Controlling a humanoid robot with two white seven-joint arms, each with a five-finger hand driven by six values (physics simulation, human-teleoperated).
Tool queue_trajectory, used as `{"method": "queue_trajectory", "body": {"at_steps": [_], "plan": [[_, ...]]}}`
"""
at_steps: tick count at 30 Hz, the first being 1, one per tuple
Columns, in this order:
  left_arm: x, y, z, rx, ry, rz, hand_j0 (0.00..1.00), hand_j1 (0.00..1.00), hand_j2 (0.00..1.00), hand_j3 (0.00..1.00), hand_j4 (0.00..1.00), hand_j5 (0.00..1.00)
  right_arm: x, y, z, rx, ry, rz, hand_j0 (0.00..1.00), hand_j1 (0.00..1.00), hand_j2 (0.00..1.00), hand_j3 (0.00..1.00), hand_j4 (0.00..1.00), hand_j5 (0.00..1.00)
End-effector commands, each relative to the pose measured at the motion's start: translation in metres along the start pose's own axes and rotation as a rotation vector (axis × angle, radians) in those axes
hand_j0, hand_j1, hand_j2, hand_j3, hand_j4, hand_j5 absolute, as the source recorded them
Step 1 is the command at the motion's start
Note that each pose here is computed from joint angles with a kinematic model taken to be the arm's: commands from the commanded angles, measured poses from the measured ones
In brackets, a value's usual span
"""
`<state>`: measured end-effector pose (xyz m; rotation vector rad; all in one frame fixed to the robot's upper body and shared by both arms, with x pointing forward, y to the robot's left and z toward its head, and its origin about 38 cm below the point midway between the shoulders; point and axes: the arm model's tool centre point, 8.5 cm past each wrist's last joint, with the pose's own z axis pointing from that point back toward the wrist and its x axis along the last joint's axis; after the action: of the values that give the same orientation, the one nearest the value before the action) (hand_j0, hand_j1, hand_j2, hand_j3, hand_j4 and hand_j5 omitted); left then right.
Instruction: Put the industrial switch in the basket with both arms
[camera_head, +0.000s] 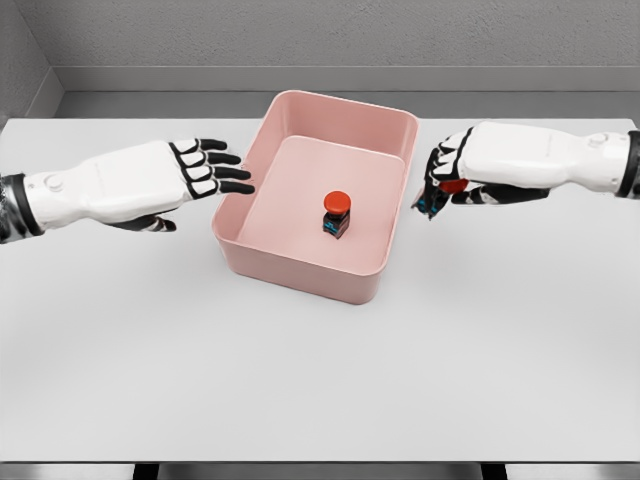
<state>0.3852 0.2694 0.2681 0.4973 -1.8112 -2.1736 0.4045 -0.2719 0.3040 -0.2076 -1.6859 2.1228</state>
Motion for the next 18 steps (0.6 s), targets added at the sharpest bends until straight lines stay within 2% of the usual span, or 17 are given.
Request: {"method": "queue_trajectory", "body": {"at_steps": [1, 6, 18], "plan": [[0.001, 0.002, 0.0, 0.005, -0.003, 0.001, 1.0, 1.0, 1.0, 1.0, 1.0, 1.0, 0.0, 0.0, -0.001, -0.005, -0.002, -0.007, 0.49, 0.49, 0.49, 0.49, 0.49, 0.49], [0.001, 0.002, 0.0, 0.005, -0.003, 0.0, 1.0, 1.0, 1.0, 1.0, 1.0, 1.0, 0.003, -0.01, -0.011, -0.022, -0.029, 0.012, 0.49, 0.49, 0.49, 0.49, 0.49, 0.49], [0.0, 0.002, 0.0, 0.004, -0.001, -0.004, 1.0, 1.0, 1.0, 1.0, 1.0, 1.0, 0.015, -0.03, -0.04, -0.015, -0.104, 0.061, 0.49, 0.49, 0.49, 0.49, 0.49, 0.49]]}}
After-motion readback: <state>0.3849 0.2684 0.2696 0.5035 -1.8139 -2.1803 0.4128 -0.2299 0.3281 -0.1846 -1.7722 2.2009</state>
